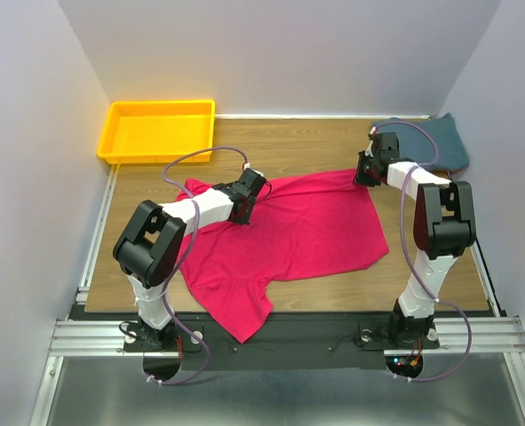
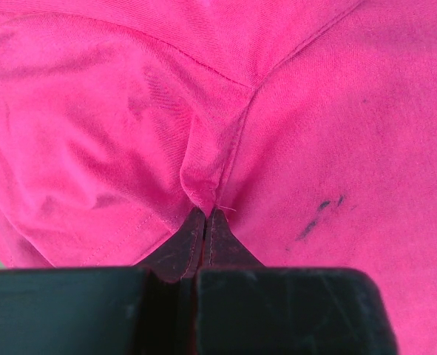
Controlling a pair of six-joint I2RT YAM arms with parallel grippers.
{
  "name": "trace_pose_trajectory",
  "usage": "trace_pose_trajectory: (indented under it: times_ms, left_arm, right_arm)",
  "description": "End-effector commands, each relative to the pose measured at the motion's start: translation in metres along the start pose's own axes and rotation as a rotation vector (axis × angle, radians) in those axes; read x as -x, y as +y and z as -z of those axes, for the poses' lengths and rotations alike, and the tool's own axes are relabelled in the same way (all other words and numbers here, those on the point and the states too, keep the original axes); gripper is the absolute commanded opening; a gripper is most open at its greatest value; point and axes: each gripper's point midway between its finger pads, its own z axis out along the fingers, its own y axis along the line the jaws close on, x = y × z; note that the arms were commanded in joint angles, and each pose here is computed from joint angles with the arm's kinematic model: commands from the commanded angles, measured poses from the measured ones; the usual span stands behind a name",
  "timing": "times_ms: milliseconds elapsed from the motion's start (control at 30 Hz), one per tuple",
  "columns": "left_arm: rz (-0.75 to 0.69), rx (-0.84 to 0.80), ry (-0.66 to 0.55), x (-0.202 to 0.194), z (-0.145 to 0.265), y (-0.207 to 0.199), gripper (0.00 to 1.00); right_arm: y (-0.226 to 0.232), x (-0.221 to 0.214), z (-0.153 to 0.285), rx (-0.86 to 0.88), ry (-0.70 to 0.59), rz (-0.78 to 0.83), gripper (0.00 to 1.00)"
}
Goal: Fold and stack the t-shirts
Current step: Fold the tshirt
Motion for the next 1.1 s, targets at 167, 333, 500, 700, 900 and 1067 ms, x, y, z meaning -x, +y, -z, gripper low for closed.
trace_pose_trajectory:
  times_ms: [167,333,500,700,900,1067]
  left_arm:
    - [0.009,-0.003,-0.017,0.006,0.002,-0.003,0.0]
    - [0.013,-0.003,-0.019,0.007,0.002,-0.003,0.0]
    - [0.013,-0.003,-0.016,0.005,0.002,-0.003,0.0]
    - [0.028,-0.003,-0.019,0.006,0.002,-0.004,0.01]
    - [0.088,-0.009,-0.081,0.023,0.013,0.001,0.39]
    - [0.218,-0.014,-0.188,0.056,0.034,0.034,0.7]
  right_arm:
    - [0.011,0.0,0.017,0.033,-0.019,0.033,0.18]
    - [0.013,-0.007,0.019,0.047,-0.002,0.03,0.18]
    - [0.014,-0.011,0.024,0.053,0.001,0.027,0.18]
    - [0.008,-0.022,0.022,0.032,0.023,0.022,0.18]
    - [0.005,-0.024,0.026,0.02,0.022,0.015,0.18]
    - [0.008,0.009,0.042,0.0,-0.071,0.001,0.18]
